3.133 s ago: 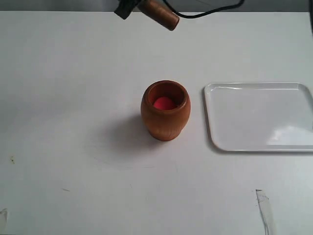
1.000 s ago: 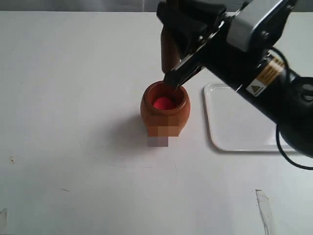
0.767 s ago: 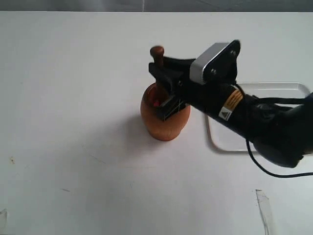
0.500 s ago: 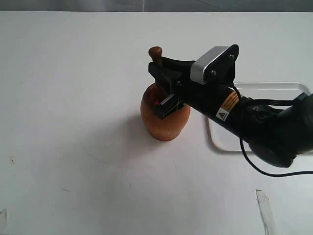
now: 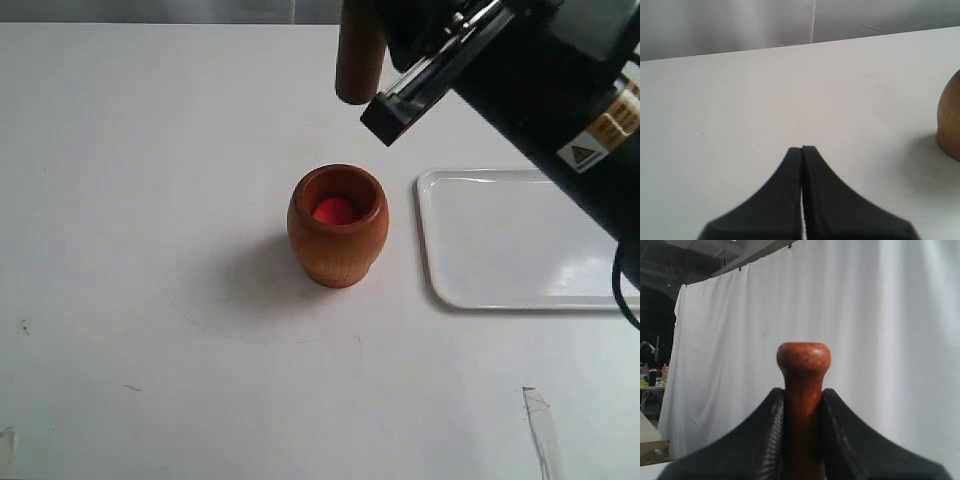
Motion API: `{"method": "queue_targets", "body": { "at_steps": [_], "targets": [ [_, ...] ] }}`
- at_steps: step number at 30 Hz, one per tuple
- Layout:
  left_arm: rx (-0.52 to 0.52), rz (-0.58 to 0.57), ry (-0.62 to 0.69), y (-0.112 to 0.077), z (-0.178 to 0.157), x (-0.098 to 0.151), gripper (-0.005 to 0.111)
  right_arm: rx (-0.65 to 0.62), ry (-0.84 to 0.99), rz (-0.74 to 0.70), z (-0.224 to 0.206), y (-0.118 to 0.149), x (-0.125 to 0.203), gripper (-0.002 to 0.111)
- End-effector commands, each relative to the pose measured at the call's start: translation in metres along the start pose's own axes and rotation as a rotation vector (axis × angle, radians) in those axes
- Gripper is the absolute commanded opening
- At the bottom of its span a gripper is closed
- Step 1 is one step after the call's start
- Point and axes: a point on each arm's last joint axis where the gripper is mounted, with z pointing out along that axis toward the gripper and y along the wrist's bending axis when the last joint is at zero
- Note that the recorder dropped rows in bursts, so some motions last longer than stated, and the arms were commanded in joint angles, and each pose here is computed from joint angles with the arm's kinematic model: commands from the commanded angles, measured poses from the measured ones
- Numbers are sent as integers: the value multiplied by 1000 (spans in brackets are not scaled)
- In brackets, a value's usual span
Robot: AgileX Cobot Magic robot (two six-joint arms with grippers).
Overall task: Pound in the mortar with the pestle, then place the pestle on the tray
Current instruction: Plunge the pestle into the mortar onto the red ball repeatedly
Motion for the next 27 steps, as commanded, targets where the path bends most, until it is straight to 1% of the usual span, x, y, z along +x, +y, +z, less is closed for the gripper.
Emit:
{"method": "queue_targets", "body": {
  "at_steps": [1,4,11,14,16,18,21,24,27],
  "targets": [
    [8,-12,-7,-1,0,0,0,1,78,-14,0,0,12,0],
    [8,-12,-7,-1,0,0,0,-3,157,4,1,-1,36,0],
    [8,-12,-7,-1,0,0,0,-21,409,81,-9,1,119,0],
    [8,-12,-7,-1,0,0,0,-19,452,130,-15,3,141,0],
    [8,-12,-7,-1,0,0,0,-22,479,139,-18,4,148,0],
    [8,-12,-7,-1,0,0,0,-22,476,138,-17,4,148,0],
    [8,-12,-7,-1,0,0,0,-17,421,124,-12,2,131,0],
    [8,-12,-7,-1,0,0,0,-20,314,94,-4,1,99,0],
    [8,-12,-7,-1,0,0,0,-25,175,58,1,1,55,0]
  ]
}}
